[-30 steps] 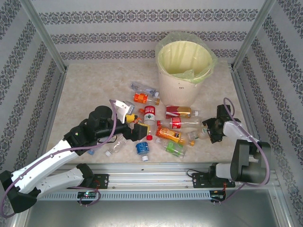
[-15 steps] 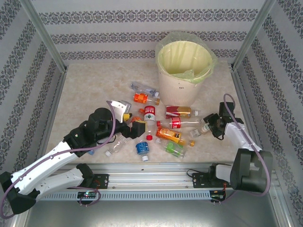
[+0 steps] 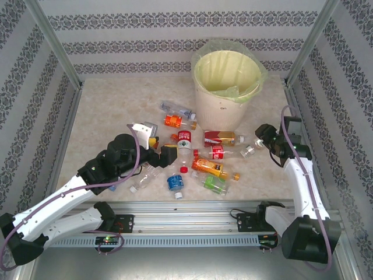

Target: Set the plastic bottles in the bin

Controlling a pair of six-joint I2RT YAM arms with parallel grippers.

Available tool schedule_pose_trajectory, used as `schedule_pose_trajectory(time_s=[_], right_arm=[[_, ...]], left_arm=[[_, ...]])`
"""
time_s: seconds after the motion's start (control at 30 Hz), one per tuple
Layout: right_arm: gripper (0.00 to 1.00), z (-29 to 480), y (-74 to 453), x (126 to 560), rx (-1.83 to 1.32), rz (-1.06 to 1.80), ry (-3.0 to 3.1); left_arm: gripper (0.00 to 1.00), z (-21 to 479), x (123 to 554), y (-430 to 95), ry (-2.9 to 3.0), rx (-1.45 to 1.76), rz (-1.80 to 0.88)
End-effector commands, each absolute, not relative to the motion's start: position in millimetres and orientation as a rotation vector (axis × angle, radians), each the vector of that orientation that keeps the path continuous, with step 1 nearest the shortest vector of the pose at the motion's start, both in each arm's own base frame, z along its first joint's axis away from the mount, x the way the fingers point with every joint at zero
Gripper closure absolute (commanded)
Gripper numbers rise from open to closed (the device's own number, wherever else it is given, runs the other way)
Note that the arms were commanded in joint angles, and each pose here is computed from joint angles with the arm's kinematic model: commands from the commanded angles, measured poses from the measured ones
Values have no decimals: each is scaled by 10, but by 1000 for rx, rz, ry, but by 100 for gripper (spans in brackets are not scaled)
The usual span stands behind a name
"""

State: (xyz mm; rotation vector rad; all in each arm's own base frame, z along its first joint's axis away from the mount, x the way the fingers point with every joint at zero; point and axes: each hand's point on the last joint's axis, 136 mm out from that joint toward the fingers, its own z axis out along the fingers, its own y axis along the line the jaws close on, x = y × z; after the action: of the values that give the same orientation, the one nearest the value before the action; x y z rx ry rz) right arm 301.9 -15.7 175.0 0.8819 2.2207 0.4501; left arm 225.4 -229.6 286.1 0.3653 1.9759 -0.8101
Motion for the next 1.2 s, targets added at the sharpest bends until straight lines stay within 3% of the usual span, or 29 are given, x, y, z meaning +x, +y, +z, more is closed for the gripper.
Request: schedule_pose_trajectory(time_s=[0.0,0.6,1.17], right_arm=[[47,2098,17,3003,727,500,2179],[44,3876,371,3137,314,398,1937],[46,4812,876,3820,175,580,1758]], left_arm=[[0,3087,2197,-2328,1909,404,-839],[0,3193,2035,-2354,1858,601,-808],[0,3168,1995,-2483,1862,601,-911]])
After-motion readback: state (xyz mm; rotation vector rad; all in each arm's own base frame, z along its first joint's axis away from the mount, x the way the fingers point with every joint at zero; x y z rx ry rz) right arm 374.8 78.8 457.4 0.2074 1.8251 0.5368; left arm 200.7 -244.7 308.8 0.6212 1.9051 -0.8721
